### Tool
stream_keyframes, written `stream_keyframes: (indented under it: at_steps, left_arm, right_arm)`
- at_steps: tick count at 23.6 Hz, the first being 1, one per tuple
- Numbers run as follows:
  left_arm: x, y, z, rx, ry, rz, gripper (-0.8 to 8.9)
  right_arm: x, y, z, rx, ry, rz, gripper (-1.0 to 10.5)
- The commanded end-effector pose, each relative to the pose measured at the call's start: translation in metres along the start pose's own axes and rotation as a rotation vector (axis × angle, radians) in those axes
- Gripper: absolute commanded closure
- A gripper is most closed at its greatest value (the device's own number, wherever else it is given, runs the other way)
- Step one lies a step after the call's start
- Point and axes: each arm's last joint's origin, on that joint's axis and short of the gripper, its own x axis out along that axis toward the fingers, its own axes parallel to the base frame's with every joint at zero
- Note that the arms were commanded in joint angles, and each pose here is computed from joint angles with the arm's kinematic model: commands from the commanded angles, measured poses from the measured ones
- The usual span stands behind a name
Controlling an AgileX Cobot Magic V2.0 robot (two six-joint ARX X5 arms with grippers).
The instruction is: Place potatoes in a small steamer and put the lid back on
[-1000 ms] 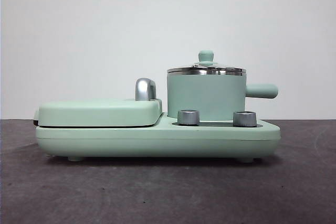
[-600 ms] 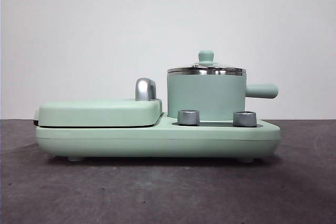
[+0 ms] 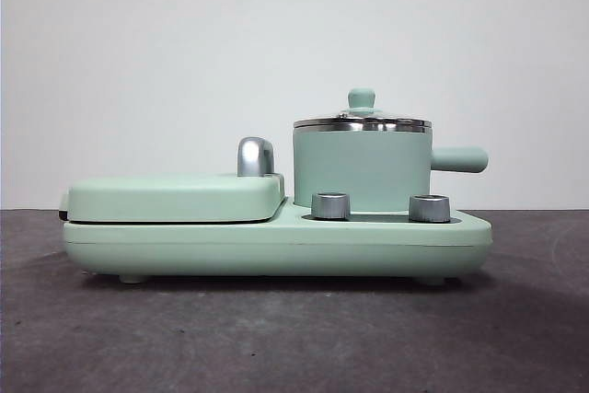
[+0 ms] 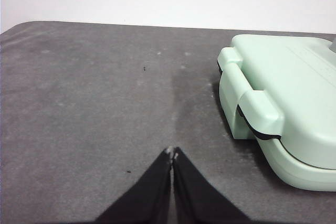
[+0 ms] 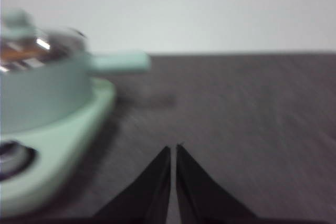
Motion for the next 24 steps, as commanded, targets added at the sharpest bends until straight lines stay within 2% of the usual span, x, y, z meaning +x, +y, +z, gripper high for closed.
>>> stream_keyframes:
  at_steps: [1,4,24]
  left_arm:
    - [0.0017,0.0005,-0.0067,0.013,0.025,0.002,8.08]
    - [0.0017,0.0005,-0.0067,0.013,0.025,0.002,8.08]
    - [0.0017,0.0005,-0.0068,0.013,0.025,0.002,8.08]
  right_arm:
    - [0.0001,-0.0023,-0.0057,-0.026,0.047,-0.053,9.3]
    - [-0.0003,-0.0032,-0.0107,-0.033,0.098,-0.075,9.3]
    - [-0.0002,-0.0034,-0.0087,-0.036,0.078,-0.086,9.3]
